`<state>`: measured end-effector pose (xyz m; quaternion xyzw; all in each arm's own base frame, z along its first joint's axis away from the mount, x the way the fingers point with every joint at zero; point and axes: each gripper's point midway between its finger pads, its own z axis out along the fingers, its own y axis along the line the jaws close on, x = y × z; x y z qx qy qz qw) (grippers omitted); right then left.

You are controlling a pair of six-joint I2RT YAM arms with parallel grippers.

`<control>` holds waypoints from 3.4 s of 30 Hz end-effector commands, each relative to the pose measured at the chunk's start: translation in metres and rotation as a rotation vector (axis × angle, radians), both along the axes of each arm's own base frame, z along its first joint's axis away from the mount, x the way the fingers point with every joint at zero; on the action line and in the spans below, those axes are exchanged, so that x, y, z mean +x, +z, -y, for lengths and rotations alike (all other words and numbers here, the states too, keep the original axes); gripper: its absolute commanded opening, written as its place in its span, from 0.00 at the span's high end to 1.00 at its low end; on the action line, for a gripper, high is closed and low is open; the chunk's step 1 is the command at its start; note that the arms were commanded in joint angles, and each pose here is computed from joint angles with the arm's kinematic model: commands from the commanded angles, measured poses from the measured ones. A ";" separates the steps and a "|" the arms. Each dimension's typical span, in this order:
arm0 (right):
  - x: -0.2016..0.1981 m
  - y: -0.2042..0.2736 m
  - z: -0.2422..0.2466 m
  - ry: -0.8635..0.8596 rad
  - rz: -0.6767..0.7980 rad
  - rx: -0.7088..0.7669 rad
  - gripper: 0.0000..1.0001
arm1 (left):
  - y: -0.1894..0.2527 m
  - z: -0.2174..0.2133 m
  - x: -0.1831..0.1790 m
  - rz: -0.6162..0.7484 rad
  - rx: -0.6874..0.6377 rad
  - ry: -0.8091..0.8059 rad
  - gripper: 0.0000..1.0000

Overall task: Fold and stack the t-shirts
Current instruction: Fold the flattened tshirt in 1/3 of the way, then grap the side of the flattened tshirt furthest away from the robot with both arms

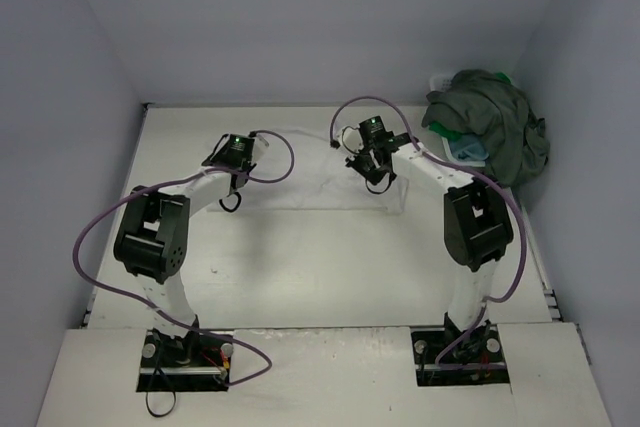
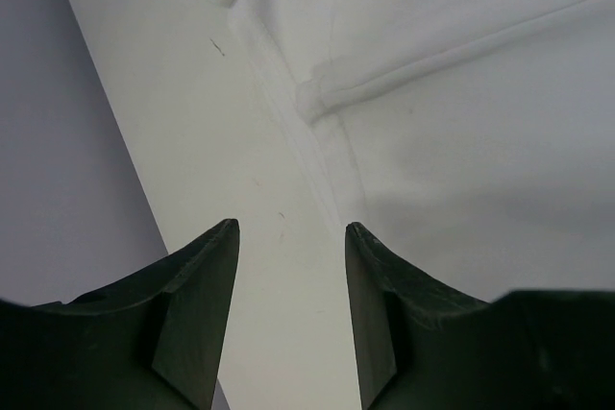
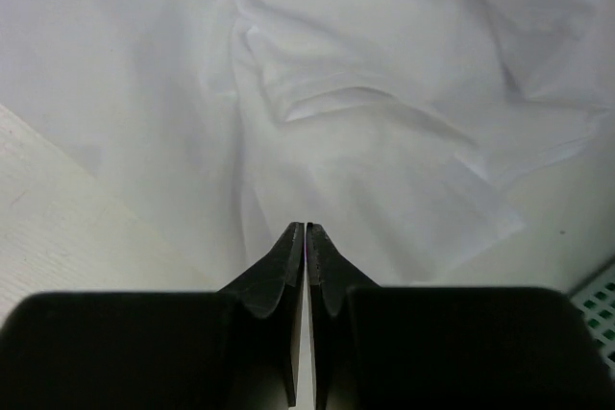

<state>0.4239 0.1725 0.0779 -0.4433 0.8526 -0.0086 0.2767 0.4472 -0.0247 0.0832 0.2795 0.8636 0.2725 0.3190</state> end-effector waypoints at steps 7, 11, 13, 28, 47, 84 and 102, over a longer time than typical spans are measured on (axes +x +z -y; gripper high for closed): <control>-0.013 -0.024 -0.008 0.035 -0.060 0.007 0.98 | -0.007 0.006 -0.002 0.000 -0.053 -0.010 0.57; -0.016 -0.030 -0.008 0.044 -0.073 0.007 0.98 | -0.022 0.009 -0.001 -0.025 -0.062 -0.020 0.57; -0.020 -0.033 -0.006 0.050 -0.084 -0.002 0.98 | -0.028 0.010 -0.001 -0.037 -0.061 -0.019 0.57; -0.068 -0.081 0.013 0.128 -0.273 -0.108 0.98 | -0.043 0.011 -0.017 -0.107 -0.067 -0.051 0.57; -0.158 -0.056 0.045 0.209 -0.288 -0.150 0.97 | -0.003 0.013 -0.125 -0.319 -0.162 -0.199 0.58; 0.046 0.039 0.002 -0.038 -0.009 0.201 0.58 | 0.049 0.037 -0.006 -0.064 -0.225 -0.155 0.58; 0.062 -0.017 -0.013 -0.048 -0.072 0.131 0.58 | 0.035 0.021 -0.010 -0.080 -0.227 -0.139 0.58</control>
